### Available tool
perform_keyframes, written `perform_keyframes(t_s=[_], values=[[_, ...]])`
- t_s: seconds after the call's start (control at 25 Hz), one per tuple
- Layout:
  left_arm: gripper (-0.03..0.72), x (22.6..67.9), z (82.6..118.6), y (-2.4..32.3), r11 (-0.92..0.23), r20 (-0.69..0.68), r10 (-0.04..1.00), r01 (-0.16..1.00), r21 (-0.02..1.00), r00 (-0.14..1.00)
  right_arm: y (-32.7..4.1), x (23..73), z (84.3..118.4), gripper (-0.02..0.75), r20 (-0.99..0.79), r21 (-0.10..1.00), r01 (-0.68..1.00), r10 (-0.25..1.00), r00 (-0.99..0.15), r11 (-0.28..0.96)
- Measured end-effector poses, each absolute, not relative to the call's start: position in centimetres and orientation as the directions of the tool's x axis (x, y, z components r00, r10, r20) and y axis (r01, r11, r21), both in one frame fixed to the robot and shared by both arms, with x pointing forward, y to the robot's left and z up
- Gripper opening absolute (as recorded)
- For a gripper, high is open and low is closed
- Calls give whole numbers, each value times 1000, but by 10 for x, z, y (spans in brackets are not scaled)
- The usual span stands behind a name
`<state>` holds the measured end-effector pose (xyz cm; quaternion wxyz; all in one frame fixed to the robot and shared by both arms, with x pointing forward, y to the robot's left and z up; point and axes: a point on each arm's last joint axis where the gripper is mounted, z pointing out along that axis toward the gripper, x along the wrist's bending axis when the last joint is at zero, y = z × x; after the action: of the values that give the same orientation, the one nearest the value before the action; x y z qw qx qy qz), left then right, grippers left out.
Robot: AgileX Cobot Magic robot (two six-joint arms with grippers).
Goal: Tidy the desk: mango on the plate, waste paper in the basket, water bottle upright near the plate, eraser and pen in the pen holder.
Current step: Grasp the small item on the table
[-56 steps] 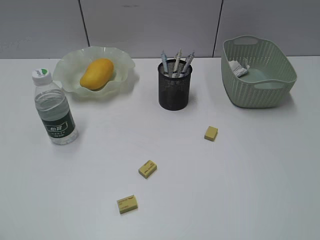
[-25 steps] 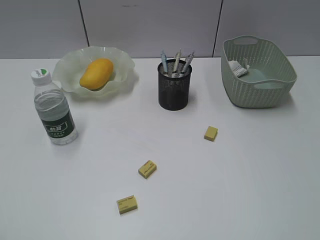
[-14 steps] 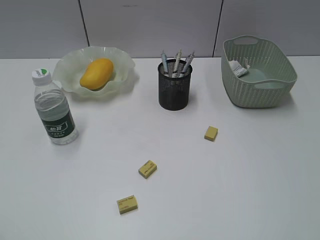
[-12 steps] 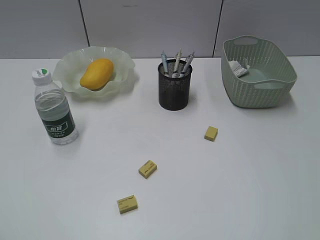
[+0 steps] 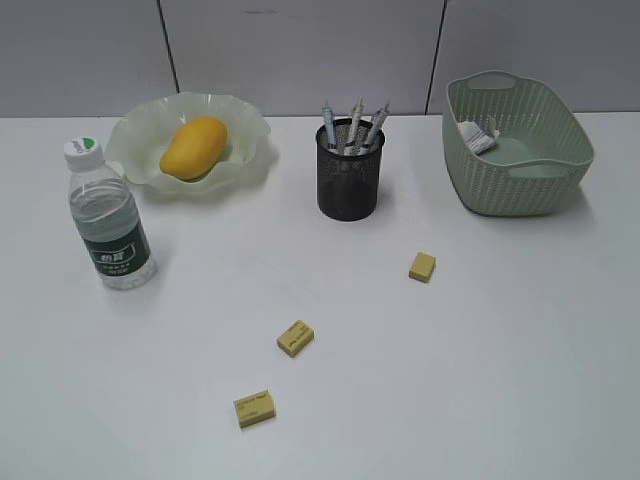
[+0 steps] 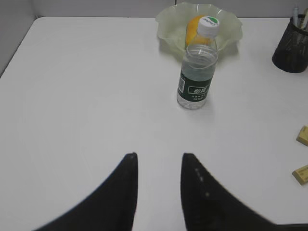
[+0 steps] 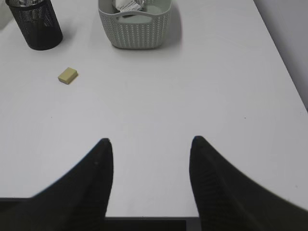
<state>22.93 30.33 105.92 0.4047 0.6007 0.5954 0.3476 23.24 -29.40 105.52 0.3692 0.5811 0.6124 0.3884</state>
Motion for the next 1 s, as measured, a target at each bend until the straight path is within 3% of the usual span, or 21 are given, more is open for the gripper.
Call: perform_keyframes(t_s=[0.08,0.2,0.32,1.0], values=[[238,229,1059,303,37,-64,997,434,900,49,-294,232,1055,447,0,905,425,998,-55,23],[238,229,1059,303,37,-64,997,434,900,49,-294,232,1055,576,0,905,425,998,-61,26],[238,229,1059,303,37,-64,997,434,900,49,-294,232,1055,639,1,905,424,995,-97,40],[237,229,1059,303,37,-64,997,434,900,49,-295,232,1055,574,2,905,422,991,-134,55]])
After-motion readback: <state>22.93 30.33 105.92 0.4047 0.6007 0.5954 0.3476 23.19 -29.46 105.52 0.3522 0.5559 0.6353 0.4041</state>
